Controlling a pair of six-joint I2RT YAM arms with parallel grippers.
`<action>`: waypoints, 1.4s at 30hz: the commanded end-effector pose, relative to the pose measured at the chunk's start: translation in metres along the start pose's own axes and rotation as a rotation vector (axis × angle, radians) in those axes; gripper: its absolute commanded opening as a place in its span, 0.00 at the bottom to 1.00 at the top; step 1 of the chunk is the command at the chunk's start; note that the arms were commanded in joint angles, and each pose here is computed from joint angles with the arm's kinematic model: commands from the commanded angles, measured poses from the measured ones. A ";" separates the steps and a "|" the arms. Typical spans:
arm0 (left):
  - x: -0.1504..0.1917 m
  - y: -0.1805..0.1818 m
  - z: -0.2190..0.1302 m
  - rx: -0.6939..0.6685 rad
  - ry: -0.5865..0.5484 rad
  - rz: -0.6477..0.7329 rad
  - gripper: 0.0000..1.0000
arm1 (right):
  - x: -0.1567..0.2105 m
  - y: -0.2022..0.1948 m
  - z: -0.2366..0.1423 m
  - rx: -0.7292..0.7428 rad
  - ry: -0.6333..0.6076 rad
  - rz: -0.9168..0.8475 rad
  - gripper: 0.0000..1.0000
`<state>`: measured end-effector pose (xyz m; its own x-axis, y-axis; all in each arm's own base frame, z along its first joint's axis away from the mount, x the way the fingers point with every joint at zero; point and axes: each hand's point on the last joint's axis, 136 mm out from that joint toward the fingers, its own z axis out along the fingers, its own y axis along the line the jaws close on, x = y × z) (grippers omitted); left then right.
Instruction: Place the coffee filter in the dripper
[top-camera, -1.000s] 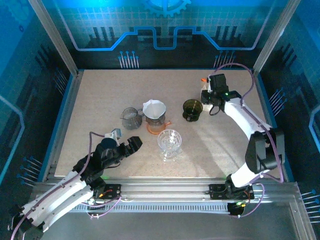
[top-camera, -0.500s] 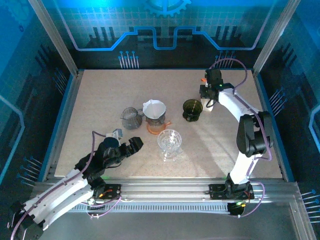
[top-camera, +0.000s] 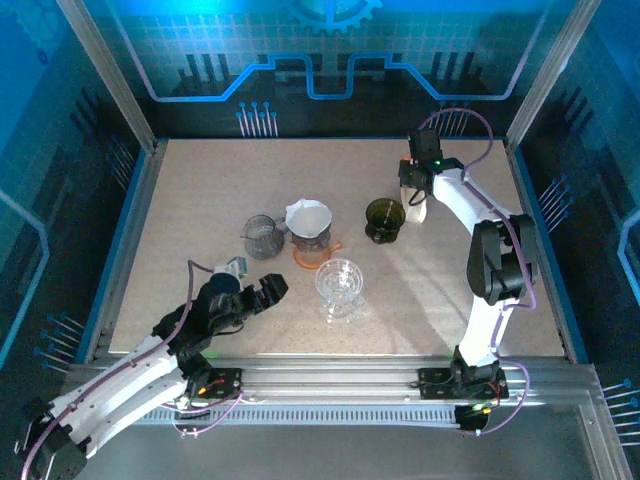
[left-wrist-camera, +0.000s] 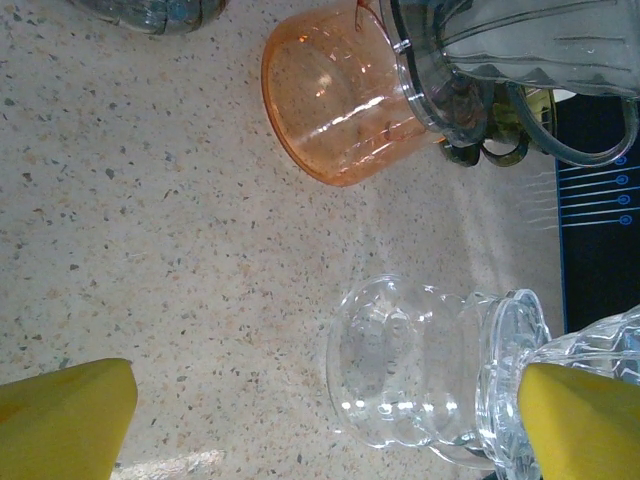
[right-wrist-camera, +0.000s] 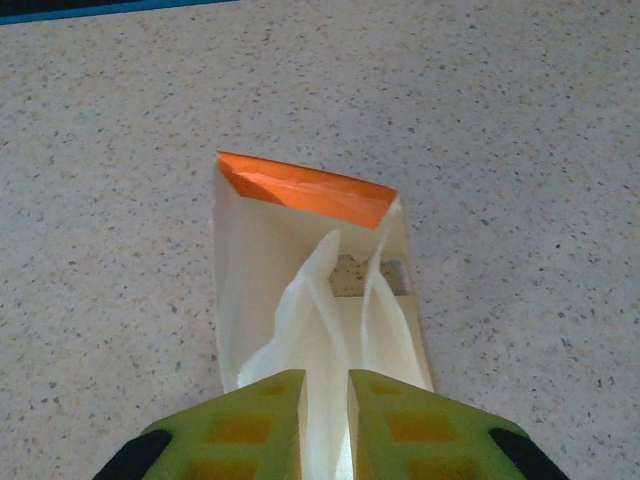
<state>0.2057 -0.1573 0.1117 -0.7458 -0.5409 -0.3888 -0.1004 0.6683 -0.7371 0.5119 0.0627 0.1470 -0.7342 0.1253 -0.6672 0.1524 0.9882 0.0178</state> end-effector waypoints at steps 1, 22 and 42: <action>-0.007 -0.017 -0.003 0.042 -0.014 0.027 0.99 | -0.009 -0.010 0.006 0.043 -0.030 0.072 0.19; -0.007 -0.015 -0.001 0.032 -0.010 0.026 0.99 | 0.004 -0.016 0.029 0.106 0.022 0.112 0.14; -0.007 -0.013 0.002 0.034 -0.006 0.022 0.99 | -0.003 -0.018 0.000 0.094 -0.050 0.076 0.00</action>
<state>0.2095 -0.1581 0.1084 -0.7464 -0.5413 -0.3872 -0.1095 0.6738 -0.7307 0.5096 0.0473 0.1293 -0.7253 0.1977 -0.6594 0.2678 0.9635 -0.0057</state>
